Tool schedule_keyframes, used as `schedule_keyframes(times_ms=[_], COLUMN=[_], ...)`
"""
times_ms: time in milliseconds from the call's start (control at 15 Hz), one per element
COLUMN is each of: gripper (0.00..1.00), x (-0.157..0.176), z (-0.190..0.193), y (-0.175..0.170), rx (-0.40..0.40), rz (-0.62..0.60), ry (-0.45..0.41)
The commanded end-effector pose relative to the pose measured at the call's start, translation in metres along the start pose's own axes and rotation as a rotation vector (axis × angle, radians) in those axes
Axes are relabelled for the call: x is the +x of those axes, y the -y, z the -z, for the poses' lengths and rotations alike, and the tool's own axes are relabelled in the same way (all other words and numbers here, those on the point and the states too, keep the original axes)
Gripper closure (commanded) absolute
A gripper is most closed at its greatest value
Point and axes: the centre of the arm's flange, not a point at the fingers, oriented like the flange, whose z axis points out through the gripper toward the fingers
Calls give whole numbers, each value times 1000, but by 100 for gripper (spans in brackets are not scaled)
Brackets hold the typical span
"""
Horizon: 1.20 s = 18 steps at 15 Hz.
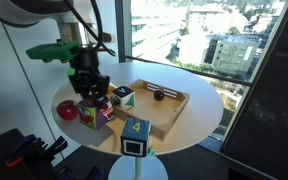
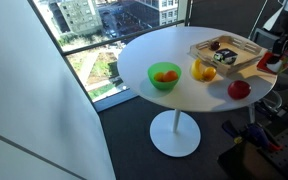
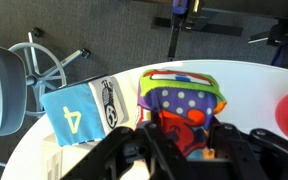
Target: Put the orange and yellow dice in the green bowl
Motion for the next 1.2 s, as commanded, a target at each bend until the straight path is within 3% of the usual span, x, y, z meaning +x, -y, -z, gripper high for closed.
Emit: schedule_keyframes(times_ms=[0, 667, 1133], gripper=[83, 83, 83], x=[4, 38, 59], z=[31, 93, 111], y=[4, 32, 62], rx=[-14, 11, 23], rz=[27, 96, 147], ry=[-35, -201, -230])
